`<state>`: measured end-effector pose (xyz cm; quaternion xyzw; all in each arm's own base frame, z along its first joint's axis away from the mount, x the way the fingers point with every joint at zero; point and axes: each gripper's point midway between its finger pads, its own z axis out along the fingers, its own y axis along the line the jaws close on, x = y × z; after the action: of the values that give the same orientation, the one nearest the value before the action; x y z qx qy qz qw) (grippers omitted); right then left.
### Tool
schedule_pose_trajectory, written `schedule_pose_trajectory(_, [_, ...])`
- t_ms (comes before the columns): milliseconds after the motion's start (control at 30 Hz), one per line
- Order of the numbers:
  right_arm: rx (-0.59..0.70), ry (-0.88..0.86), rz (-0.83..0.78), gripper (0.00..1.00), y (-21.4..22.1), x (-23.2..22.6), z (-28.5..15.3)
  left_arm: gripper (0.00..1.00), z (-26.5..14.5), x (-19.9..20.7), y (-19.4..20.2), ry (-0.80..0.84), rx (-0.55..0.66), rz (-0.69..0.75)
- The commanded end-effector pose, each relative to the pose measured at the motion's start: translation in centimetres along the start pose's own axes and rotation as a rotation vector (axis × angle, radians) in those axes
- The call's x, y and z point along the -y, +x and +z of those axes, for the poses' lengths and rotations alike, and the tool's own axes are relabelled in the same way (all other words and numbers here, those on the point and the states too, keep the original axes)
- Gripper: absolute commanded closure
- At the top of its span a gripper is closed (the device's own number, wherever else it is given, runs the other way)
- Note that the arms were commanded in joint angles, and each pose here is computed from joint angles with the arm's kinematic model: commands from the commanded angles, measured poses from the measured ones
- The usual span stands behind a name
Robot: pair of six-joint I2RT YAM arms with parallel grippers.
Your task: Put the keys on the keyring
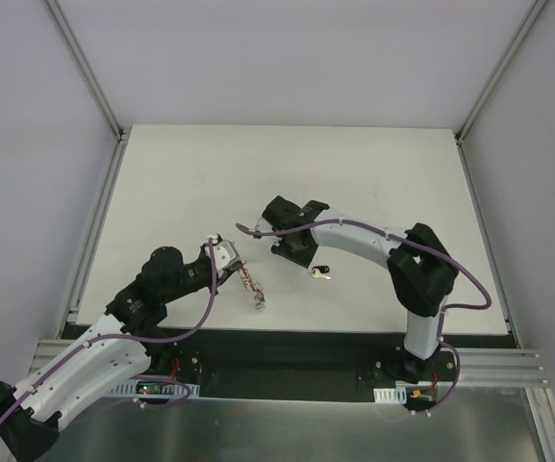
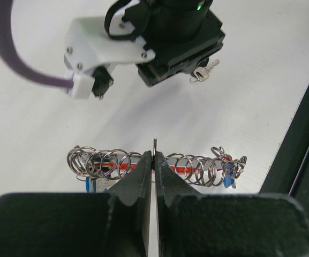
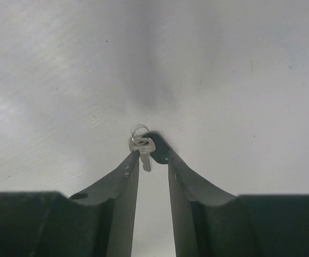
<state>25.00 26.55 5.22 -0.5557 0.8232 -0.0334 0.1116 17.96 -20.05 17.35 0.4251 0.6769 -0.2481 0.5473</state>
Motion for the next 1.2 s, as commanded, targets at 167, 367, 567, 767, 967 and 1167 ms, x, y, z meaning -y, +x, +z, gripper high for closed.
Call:
schedule_pose_trajectory(167, [0.108, 0.042, -0.049, 0.68, 1.4, 0.6, -0.6, 1.0, 0.0, -0.2, -2.5, 0.0, 0.075, 0.023])
schedule_pose_trajectory(367, [0.112, 0.056, -0.113, 0.68, 0.7, 0.0, 0.4, 1.0, -0.1, -0.2, -2.7, -0.006, 0.083, 0.012])
schedule_pose_trajectory(567, [0.084, 0.057, -0.17, 0.68, 0.4, -0.7, 1.2, 1.0, -0.2, -0.4, -2.8, -0.016, 0.089, 0.009])
schedule_pose_trajectory(767, [0.032, 0.068, -0.197, 0.68, 1.5, -1.0, 1.9, 1.0, -0.2, -0.4, -2.7, -0.017, 0.085, 0.008])
schedule_pose_trajectory(967, [0.005, 0.086, -0.214, 0.69, 2.1, -0.8, 2.5, 1.0, -0.1, -0.4, -2.7, -0.018, 0.082, 0.006])
schedule_pose_trajectory(1167, [-0.016, 0.094, -0.235, 0.71, 2.4, -0.7, 2.9, 1.0, -0.2, -0.4, -2.8, -0.02, 0.085, 0.004])
